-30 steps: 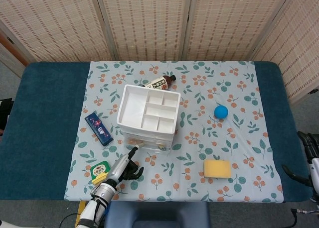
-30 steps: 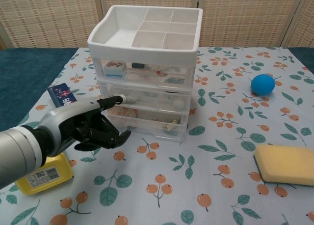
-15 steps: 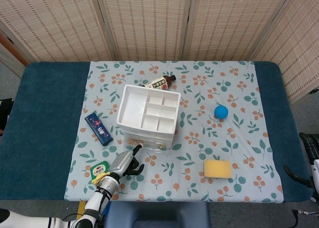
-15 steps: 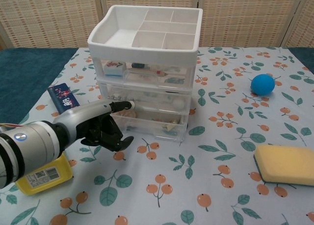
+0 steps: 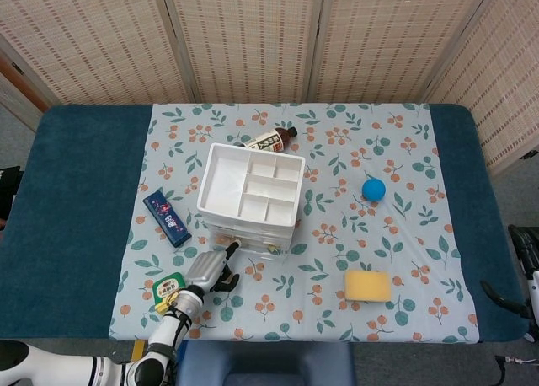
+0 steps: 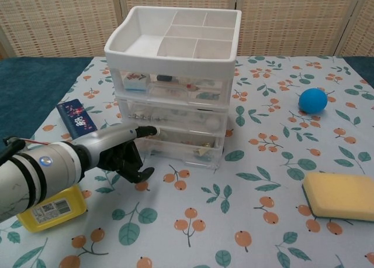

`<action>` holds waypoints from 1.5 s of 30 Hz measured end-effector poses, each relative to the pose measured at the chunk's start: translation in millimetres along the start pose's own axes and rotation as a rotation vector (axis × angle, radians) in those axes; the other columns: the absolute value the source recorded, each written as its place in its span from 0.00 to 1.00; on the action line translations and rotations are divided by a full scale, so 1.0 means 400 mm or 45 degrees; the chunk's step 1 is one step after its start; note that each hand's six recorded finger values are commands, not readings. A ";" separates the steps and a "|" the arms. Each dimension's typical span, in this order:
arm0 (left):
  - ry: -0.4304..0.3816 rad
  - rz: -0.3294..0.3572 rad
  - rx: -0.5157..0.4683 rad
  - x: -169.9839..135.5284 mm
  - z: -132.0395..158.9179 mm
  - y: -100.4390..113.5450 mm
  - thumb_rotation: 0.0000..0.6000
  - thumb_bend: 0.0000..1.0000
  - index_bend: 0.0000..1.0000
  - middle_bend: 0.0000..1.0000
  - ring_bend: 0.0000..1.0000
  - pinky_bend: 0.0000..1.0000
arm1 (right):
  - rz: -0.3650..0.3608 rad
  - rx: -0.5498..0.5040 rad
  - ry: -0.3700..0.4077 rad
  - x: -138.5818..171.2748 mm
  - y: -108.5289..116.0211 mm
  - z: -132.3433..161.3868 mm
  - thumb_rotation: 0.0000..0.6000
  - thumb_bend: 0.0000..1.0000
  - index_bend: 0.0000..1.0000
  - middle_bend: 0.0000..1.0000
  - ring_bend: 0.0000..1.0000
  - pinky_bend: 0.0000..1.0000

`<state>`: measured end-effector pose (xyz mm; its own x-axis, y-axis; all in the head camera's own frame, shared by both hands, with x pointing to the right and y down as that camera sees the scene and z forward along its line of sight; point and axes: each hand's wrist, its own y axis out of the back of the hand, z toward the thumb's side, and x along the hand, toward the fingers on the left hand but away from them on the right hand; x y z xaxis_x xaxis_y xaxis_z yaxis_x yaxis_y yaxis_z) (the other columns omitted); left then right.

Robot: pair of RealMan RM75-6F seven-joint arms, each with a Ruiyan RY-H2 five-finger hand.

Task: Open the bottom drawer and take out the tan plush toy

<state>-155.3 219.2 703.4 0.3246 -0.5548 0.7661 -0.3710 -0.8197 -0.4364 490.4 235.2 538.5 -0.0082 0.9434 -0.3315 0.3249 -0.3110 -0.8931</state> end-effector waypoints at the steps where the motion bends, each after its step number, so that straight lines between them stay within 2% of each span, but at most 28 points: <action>1: 0.001 0.001 0.019 0.001 -0.001 -0.001 1.00 0.46 0.14 1.00 1.00 1.00 | 0.000 -0.001 -0.001 0.000 0.000 -0.001 1.00 0.23 0.00 0.07 0.00 0.00; 11: -0.002 0.000 0.145 -0.009 0.002 -0.008 1.00 0.46 0.26 1.00 1.00 1.00 | 0.003 -0.006 -0.002 0.000 -0.002 -0.005 1.00 0.23 0.00 0.07 0.00 0.00; 16: -0.003 -0.022 0.174 -0.028 -0.001 -0.015 1.00 0.46 0.28 1.00 1.00 1.00 | 0.006 -0.009 0.001 -0.002 -0.004 -0.006 1.00 0.23 0.00 0.07 0.00 0.00; 37: -0.047 -0.104 0.228 -0.118 0.010 -0.024 1.00 0.46 0.29 0.99 1.00 1.00 | 0.007 -0.015 0.010 -0.005 -0.006 -0.005 1.00 0.23 0.00 0.07 0.00 0.00; 40: -0.057 -0.116 0.224 -0.124 0.016 -0.022 1.00 0.46 0.25 0.99 1.00 1.00 | 0.007 -0.015 0.010 -0.004 -0.006 -0.006 1.00 0.23 0.00 0.07 0.00 0.00; 45: -0.108 -0.087 0.245 -0.135 0.036 -0.001 1.00 0.45 0.20 0.99 1.00 1.00 | 0.000 -0.013 0.014 -0.003 -0.001 -0.005 1.00 0.23 0.00 0.07 0.00 0.00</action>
<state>-160.1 247.4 655.6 0.4182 -0.5006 0.7579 -0.1752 -0.8632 -0.4735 492.0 234.5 539.6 0.0019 0.9447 -0.3279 0.3347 -0.3096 -0.8900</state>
